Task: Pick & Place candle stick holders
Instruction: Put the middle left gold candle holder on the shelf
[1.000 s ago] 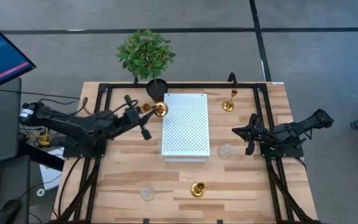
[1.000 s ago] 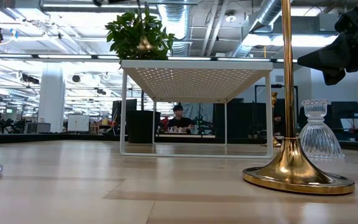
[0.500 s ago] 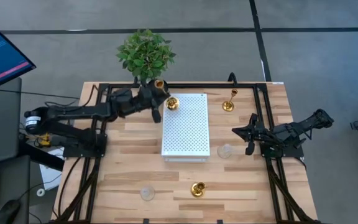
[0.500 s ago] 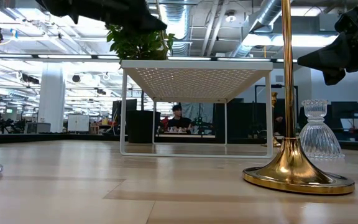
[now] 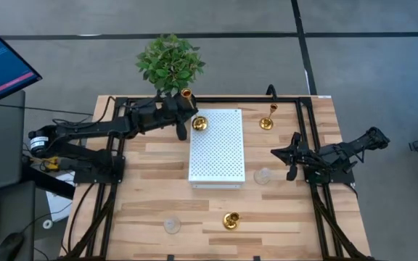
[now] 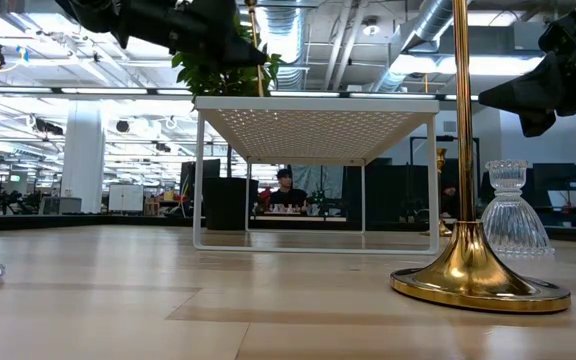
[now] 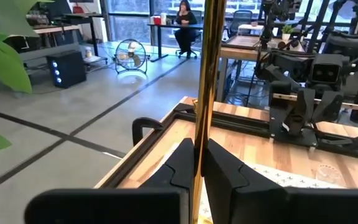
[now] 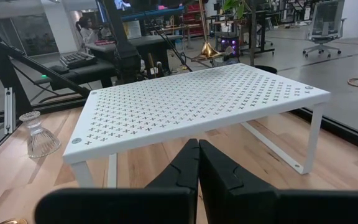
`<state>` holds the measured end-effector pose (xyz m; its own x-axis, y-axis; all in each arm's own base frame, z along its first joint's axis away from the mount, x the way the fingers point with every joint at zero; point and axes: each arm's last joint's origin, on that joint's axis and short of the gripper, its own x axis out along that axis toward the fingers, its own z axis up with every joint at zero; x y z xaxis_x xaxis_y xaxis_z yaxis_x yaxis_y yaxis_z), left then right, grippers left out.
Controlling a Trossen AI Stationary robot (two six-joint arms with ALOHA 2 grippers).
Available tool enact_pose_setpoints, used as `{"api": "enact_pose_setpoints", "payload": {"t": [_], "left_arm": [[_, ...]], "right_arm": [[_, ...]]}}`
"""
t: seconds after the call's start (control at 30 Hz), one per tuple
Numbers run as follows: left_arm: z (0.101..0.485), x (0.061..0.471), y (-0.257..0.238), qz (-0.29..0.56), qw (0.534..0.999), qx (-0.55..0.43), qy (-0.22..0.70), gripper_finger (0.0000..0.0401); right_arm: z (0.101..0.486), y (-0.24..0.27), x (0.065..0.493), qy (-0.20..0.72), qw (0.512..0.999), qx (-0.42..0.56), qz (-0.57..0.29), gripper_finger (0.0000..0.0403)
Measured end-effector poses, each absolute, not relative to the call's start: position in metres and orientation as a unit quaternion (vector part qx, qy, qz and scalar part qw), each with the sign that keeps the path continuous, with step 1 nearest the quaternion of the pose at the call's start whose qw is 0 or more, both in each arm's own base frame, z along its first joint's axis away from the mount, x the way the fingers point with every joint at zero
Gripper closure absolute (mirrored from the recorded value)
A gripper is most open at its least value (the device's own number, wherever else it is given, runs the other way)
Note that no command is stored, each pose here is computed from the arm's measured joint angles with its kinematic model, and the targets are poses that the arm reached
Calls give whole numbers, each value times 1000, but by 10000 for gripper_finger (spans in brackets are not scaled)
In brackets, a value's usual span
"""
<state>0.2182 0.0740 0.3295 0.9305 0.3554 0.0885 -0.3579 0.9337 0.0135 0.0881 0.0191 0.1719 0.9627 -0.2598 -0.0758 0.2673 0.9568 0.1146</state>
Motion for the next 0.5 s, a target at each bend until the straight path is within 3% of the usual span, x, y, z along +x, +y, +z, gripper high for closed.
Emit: {"api": "enact_pose_setpoints", "payload": {"t": [0.5], "left_arm": [[318, 229, 78, 188, 982, 11, -19, 383]], "right_arm": [[172, 19, 88, 30, 989, 62, -133, 403]]}}
